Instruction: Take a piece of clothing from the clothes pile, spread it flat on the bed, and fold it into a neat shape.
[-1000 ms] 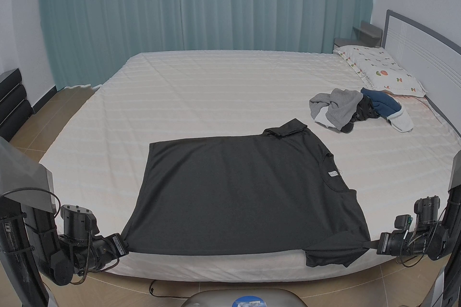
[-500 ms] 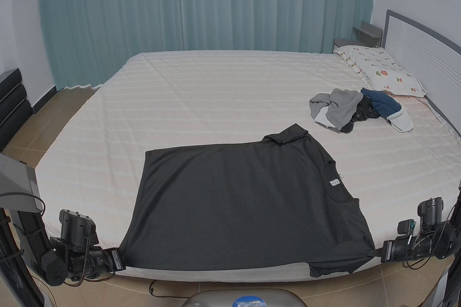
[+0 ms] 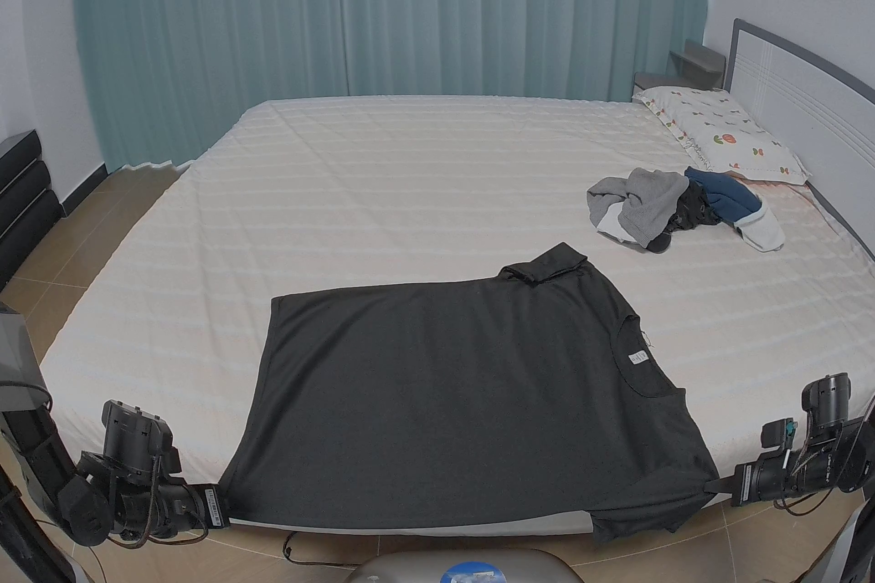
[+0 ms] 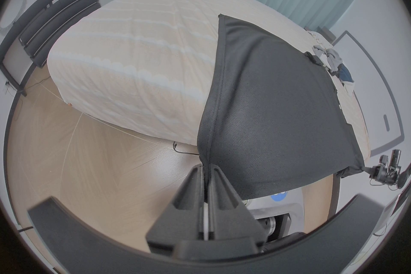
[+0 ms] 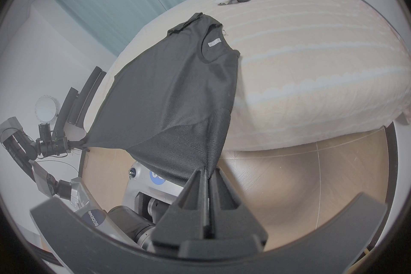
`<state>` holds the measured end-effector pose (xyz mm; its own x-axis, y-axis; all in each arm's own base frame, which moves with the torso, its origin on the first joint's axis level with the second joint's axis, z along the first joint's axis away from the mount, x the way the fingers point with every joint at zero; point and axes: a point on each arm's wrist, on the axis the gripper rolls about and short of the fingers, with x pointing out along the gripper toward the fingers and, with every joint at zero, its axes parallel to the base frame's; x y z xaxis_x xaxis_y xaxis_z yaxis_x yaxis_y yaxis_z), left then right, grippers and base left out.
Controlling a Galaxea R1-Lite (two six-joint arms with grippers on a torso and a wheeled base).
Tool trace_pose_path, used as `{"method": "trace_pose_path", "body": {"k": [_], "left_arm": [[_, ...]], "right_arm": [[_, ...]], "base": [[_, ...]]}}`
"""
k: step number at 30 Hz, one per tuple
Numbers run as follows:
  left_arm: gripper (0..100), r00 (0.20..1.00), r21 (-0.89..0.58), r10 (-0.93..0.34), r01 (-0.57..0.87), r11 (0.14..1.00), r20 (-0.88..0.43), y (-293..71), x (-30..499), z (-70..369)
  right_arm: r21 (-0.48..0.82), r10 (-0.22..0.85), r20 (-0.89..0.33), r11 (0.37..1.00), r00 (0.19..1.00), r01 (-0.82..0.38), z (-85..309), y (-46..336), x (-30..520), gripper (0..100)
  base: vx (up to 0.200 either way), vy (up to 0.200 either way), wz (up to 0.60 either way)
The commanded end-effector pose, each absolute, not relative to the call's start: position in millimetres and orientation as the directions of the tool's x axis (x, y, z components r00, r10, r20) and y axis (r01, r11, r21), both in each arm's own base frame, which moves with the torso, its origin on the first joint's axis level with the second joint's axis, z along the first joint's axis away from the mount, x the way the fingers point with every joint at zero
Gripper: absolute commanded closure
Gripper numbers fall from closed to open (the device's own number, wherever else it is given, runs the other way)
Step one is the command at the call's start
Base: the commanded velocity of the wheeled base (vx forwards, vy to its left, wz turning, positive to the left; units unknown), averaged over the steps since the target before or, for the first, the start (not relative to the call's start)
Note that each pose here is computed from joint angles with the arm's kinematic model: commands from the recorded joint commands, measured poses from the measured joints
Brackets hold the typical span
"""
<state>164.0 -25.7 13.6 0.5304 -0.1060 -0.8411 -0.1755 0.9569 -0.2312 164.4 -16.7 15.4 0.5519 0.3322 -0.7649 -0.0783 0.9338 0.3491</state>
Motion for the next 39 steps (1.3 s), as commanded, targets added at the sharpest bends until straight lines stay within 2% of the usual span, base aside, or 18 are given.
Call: {"method": "trace_pose_path", "body": {"k": [1, 5, 11, 15, 29, 39], "left_arm": [[100, 0.576, -0.258, -0.114, -0.174, 0.950, -0.809, -26.1, 169.8, 20.3], [100, 0.614, -0.301, -0.118, -0.204, 0.932, -0.780, -27.5, 183.0, 24.2], [100, 0.725, -0.437, -0.127, -0.257, 0.862, -0.677, -31.1, 213.1, 42.7], [100, 0.762, -0.454, -0.099, -0.271, 0.849, -0.640, -29.4, 219.8, 48.8], [100, 0.775, -0.464, -0.082, -0.287, 0.838, -0.627, -29.5, 221.0, 51.0], [100, 0.807, -0.496, -0.084, -0.274, 0.824, -0.584, -31.7, 240.0, 58.0]], "right_arm": [[0.344, 0.331, -0.738, 0.934, 0.588, -0.093, 21.8, -17.1, 167.3, 100], [0.338, 0.327, -0.706, 0.935, 0.628, -0.107, 27.5, -18.6, 182.2, 100], [0.345, 0.320, -0.641, 0.932, 0.698, -0.111, 42.0, -20.8, 204.2, 100], [0.338, 0.322, -0.613, 0.932, 0.722, -0.129, 48.1, -20.7, 215.2, 100], [0.330, 0.334, -0.569, 0.930, 0.751, -0.164, 58.0, -20.5, 228.1, 100], [0.333, 0.348, -0.557, 0.925, 0.754, -0.181, 57.8, -18.1, 251.2, 100]], "base": [[0.000, 0.000, 0.00], [0.000, 0.000, 0.00], [0.000, 0.000, 0.00], [0.000, 0.000, 0.00], [0.000, 0.000, 0.00], [0.000, 0.000, 0.00]]}}
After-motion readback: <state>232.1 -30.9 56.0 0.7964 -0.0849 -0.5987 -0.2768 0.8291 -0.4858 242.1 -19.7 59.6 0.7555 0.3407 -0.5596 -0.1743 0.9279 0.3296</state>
